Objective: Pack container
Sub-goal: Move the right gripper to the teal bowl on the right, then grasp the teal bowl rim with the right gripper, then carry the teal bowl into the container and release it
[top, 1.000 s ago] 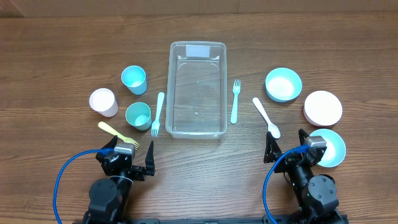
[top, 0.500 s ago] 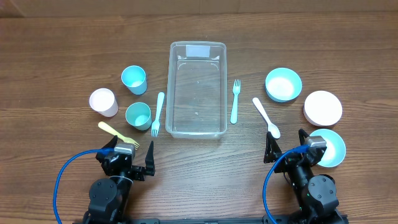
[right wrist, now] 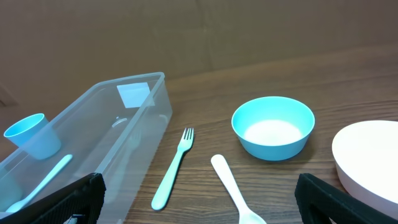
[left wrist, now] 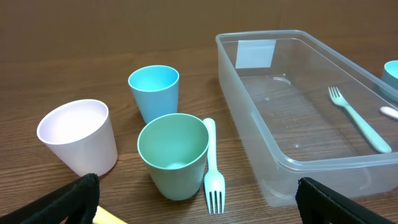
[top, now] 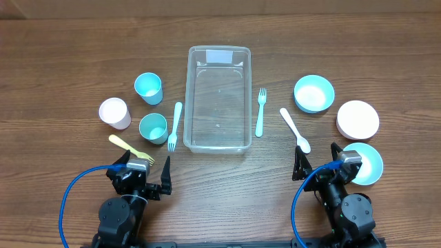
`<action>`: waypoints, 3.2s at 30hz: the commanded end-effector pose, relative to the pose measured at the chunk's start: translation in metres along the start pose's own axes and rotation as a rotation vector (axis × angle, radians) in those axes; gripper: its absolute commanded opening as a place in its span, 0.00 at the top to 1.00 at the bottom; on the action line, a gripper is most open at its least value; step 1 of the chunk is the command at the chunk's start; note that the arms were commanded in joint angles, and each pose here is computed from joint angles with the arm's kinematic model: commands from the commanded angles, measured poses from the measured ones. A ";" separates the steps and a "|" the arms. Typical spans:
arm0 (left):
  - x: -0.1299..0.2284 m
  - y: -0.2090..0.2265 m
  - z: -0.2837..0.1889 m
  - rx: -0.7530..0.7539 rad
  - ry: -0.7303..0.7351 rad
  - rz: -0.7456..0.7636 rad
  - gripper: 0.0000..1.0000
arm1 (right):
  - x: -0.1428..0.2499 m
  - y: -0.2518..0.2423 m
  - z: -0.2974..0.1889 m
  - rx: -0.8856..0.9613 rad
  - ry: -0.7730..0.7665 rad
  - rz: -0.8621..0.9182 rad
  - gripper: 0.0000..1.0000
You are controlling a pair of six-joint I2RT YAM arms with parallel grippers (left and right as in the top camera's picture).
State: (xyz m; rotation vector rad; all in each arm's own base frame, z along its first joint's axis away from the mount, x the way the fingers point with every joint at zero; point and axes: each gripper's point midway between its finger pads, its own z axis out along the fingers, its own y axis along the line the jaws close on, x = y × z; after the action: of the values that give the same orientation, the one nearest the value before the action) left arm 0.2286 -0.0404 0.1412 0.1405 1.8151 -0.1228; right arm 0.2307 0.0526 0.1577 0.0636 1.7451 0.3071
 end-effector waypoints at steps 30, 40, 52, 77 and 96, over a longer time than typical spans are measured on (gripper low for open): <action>0.003 -0.001 0.001 0.006 0.002 0.011 0.00 | -0.106 -0.085 0.184 0.237 0.480 0.043 0.00; 0.003 -0.001 0.001 0.006 0.002 0.011 0.00 | -0.045 -0.141 0.237 0.197 0.601 -0.148 0.09; 0.003 -0.001 0.001 0.006 0.002 0.011 0.00 | 0.049 -0.154 0.230 0.153 0.866 -0.153 0.21; 0.003 -0.001 0.001 0.006 0.002 0.011 0.00 | -0.023 -0.138 0.261 0.168 0.690 0.040 0.96; 0.003 -0.001 0.001 0.006 0.002 0.011 0.00 | -0.095 0.111 0.242 -0.253 0.592 -0.124 0.96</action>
State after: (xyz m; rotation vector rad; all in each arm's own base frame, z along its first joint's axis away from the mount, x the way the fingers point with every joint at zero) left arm 0.2285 -0.0403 0.1402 0.1412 1.8188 -0.1222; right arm 0.4721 0.1577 0.2427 -0.3007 2.2530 0.4749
